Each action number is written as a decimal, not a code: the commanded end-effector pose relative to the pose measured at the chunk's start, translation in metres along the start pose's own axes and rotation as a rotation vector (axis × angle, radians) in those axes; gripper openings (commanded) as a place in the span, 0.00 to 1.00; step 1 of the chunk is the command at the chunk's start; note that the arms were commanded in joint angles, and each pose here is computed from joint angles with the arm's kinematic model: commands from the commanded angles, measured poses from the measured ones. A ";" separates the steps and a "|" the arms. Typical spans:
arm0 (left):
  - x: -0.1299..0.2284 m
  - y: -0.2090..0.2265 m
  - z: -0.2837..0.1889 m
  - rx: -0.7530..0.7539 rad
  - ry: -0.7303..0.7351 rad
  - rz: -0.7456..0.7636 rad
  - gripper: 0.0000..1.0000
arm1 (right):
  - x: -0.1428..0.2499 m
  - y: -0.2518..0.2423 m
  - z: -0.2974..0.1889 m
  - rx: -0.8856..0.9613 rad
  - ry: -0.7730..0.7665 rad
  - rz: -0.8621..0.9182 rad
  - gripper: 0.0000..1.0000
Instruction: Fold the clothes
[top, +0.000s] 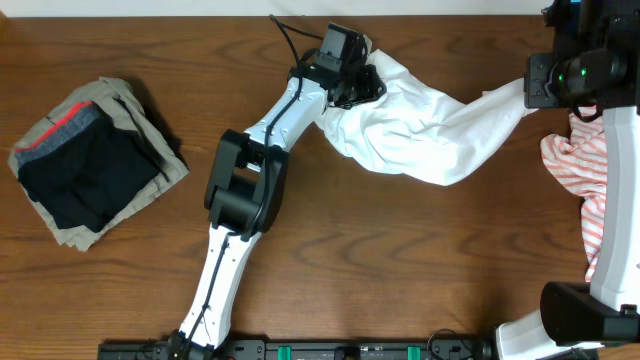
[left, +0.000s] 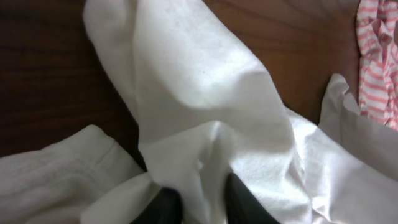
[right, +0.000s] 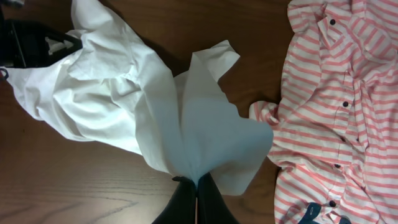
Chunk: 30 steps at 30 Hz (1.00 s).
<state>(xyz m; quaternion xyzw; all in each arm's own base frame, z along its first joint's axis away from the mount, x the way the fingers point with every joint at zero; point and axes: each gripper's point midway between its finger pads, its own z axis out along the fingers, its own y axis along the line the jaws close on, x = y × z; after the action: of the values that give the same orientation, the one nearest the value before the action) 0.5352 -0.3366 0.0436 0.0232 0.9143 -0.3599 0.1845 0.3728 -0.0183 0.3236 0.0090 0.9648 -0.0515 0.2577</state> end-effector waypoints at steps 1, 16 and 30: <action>0.005 0.006 0.006 -0.008 0.013 0.000 0.20 | -0.001 0.004 0.001 -0.008 0.001 -0.017 0.01; 0.016 0.016 0.010 -0.101 0.026 0.018 0.42 | -0.001 0.004 0.001 -0.008 0.001 -0.017 0.01; 0.023 0.006 0.023 -0.077 0.024 0.071 0.28 | -0.001 0.004 0.001 -0.008 0.001 -0.018 0.01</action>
<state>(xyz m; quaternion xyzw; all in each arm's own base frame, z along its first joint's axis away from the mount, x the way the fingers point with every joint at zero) 0.5253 -0.3498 0.0348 0.0443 0.9240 -0.3265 0.1940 0.3728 -0.0183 0.3236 0.0090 0.9648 -0.0515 0.2577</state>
